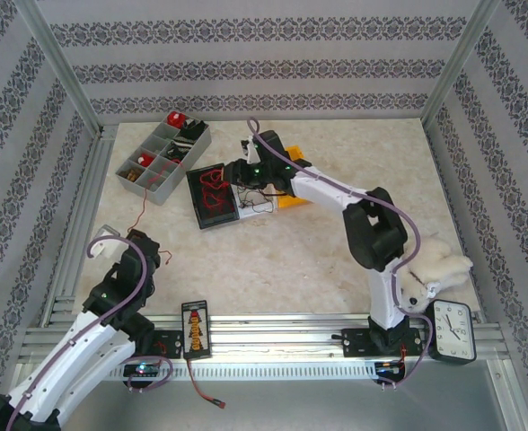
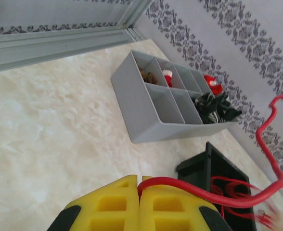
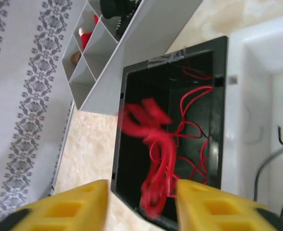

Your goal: Untangle the cables

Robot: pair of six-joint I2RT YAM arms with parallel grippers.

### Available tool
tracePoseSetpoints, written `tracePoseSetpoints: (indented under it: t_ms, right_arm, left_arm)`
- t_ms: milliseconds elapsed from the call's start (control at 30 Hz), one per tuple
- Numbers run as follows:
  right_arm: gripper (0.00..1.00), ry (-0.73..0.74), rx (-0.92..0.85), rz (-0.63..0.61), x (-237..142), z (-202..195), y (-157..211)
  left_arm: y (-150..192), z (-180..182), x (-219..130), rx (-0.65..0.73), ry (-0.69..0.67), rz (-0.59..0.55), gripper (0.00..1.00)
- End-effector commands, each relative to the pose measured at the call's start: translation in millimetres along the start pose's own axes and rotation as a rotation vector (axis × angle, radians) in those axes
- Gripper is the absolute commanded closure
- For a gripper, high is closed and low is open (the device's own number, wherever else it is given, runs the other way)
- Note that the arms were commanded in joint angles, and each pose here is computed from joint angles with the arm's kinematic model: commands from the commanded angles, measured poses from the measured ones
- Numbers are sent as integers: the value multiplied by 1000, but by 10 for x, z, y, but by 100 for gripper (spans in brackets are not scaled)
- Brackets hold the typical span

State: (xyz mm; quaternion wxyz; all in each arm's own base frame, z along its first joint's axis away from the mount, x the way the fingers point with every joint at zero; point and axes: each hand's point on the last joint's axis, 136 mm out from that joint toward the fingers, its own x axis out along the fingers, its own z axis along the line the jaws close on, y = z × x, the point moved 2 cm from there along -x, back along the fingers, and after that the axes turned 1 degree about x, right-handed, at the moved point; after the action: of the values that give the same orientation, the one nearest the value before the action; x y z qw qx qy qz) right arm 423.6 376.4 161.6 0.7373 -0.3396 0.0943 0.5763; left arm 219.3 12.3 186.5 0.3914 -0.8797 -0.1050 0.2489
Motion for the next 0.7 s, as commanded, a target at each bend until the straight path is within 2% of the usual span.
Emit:
tracePoseSetpoints:
  t_ms: [0,100,200,400,567,667]
  right_arm:
    - [49,-38,-10,-3,-84,186,17]
    - [48,-1,-45,-23,-288,148,122]
    - [48,18,-116,-67,-607,210,223]
    - [46,-18,-302,-97,-1276,436,534]
    - [46,-15,-417,-174,-1742,497,707]
    - [44,-48,-456,-141,-1814,550,816]
  left_arm:
    - [31,-207,32,42,76,34,100]
    - [112,-335,58,91,127,75,100]
    - [247,-551,63,167,242,138,100]
    - [676,-972,-60,373,491,377,100]
    - [899,-1148,-142,441,591,513,100]
    - [1003,-1302,-239,456,700,578,100]
